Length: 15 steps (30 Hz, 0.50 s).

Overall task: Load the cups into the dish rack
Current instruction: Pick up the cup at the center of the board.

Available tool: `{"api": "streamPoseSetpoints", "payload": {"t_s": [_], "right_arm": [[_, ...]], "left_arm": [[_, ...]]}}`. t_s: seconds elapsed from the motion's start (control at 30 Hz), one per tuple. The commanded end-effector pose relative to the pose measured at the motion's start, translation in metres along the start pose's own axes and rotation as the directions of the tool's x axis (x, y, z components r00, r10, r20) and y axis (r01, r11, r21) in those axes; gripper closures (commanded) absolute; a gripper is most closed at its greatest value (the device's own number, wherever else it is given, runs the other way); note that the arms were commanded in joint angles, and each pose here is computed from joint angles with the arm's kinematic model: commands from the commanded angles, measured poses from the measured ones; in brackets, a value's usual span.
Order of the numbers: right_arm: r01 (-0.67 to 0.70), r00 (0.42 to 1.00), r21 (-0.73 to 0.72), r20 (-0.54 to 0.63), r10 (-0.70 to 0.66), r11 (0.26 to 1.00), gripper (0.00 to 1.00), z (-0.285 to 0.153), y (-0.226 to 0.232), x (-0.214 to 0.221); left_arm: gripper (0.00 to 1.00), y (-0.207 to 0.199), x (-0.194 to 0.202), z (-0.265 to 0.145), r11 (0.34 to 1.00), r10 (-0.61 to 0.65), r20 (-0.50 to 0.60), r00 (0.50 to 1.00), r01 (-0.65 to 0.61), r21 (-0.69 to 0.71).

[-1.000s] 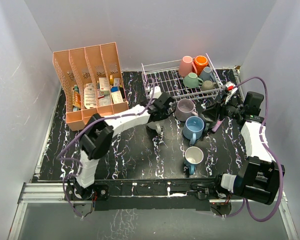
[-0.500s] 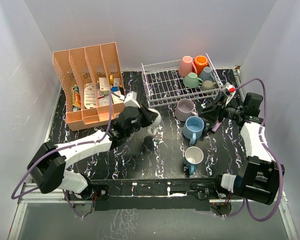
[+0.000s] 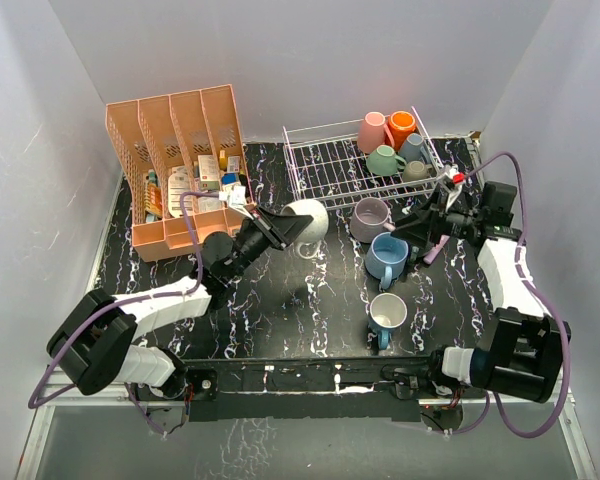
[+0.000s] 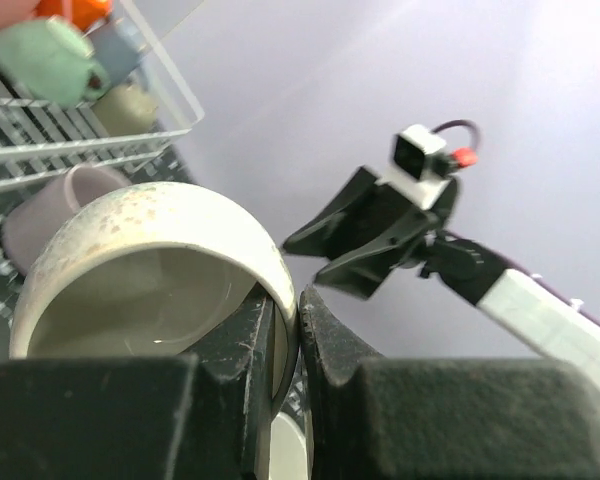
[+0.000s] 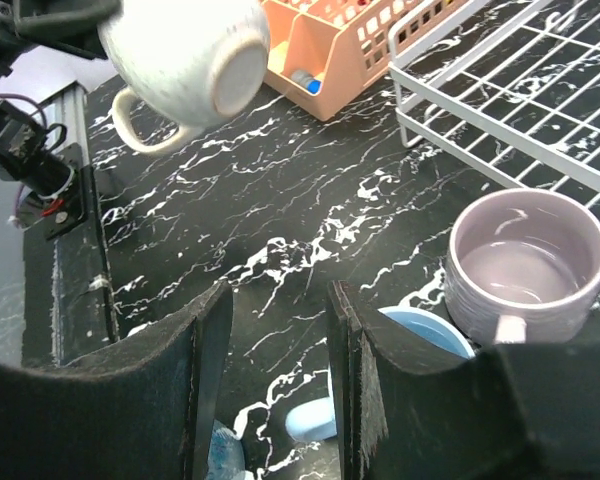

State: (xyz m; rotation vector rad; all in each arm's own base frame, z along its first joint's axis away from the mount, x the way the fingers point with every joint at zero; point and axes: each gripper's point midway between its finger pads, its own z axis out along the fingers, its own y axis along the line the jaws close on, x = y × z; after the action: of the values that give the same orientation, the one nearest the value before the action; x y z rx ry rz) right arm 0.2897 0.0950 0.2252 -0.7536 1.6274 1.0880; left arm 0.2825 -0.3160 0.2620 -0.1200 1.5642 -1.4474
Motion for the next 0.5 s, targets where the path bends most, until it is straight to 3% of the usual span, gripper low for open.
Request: {"api": "streamPoseSetpoints", "payload": {"t_s": [0.0,0.47], "right_arm": [[0.072,0.997,-0.052,-0.012,-0.072,0.996,0.55,0.012,0.01,-0.028],[0.076,0.997,-0.135,-0.006,-0.077,0.988,0.55,0.042,0.044,-0.102]], "left_arm": [[1.0,-0.098,-0.057,-0.014,0.928,-0.015,0.183,0.983,-0.054,0.368],[1.0,-0.169,-0.091,-0.028,0.803,0.017,0.286,0.958,-0.184,0.567]]}}
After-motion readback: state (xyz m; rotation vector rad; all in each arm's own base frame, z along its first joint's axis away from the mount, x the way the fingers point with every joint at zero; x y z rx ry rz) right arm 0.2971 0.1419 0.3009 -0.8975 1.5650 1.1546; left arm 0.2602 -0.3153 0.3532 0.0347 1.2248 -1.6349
